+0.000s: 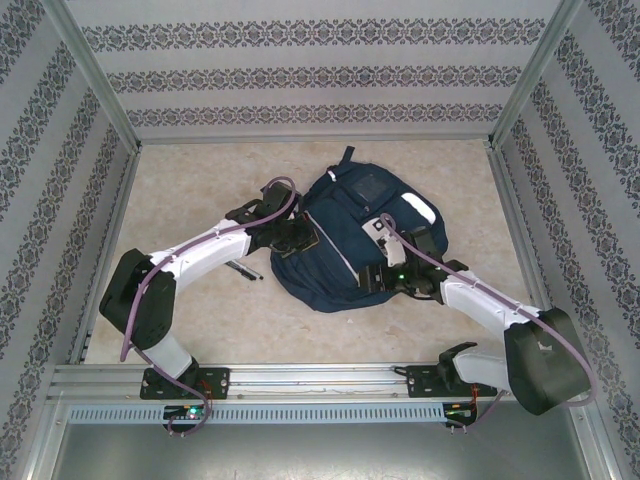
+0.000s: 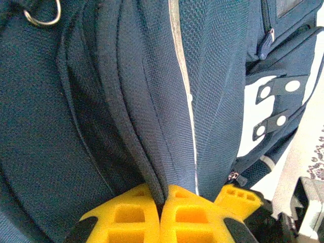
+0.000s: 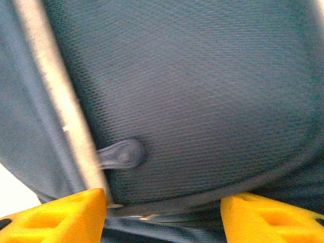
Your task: Pack the student bag
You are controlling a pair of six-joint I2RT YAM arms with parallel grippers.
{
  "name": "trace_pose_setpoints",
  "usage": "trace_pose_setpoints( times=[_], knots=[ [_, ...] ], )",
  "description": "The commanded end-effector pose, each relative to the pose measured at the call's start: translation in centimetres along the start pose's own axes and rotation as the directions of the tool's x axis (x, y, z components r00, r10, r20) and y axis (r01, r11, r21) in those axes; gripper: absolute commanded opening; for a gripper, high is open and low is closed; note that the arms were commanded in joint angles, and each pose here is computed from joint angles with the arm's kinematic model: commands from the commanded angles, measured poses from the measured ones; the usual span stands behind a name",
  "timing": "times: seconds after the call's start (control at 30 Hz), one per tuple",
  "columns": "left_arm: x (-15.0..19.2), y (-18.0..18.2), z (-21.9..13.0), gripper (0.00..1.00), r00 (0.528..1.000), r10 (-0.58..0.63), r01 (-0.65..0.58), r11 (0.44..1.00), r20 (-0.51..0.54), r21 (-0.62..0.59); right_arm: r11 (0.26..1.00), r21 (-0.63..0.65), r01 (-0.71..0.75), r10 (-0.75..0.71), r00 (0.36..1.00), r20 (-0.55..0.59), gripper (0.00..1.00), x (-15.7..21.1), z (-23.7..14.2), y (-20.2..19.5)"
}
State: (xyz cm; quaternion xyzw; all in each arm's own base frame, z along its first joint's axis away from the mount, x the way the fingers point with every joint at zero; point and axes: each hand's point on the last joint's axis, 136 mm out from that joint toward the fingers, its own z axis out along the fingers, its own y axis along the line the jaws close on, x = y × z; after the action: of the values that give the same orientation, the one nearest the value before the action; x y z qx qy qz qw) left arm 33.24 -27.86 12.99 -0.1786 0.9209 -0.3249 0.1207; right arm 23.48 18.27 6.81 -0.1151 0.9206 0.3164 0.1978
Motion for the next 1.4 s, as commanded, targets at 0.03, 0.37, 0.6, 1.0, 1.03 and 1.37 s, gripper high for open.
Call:
trace_pose_setpoints(
  times=[0.03,0.37,0.6,1.0,1.03,1.37],
  knots=[
    [0.4,-3.0,-1.0,0.00,1.000,-0.011,0.013,0.991,-0.014,0.137,0.970,-0.223,0.094,-0.100,0.995,-0.019,0.60,0.3,-0.5,4.6],
    [0.1,-1.7,-0.1,0.00,0.996,-0.081,0.084,0.986,-0.028,0.146,0.870,-0.346,0.352,-0.319,0.936,0.151,0.56,-0.8,-2.9,8.8],
    [-1.2,1.4,0.9,0.00,0.983,-0.178,0.181,0.977,-0.031,0.111,0.691,-0.211,0.691,-0.652,0.722,0.232,0.58,-0.4,-5.2,10.6],
    [-2.0,6.0,3.4,0.00,0.958,-0.283,0.286,0.955,-0.052,0.073,0.133,0.064,0.989,-0.991,0.132,0.010,0.62,2.1,-4.5,4.0],
    [-2.0,6.3,3.4,0.00,0.957,-0.285,0.288,0.955,-0.051,0.069,0.133,0.067,0.989,-0.991,0.134,-0.012,0.61,1.9,-4.2,3.5],
    [-1.5,7.6,3.2,0.00,0.952,-0.301,0.304,0.949,-0.050,0.077,0.225,-0.004,0.974,-0.967,0.223,-0.126,0.33,2.0,-1.8,0.8]
  ],
)
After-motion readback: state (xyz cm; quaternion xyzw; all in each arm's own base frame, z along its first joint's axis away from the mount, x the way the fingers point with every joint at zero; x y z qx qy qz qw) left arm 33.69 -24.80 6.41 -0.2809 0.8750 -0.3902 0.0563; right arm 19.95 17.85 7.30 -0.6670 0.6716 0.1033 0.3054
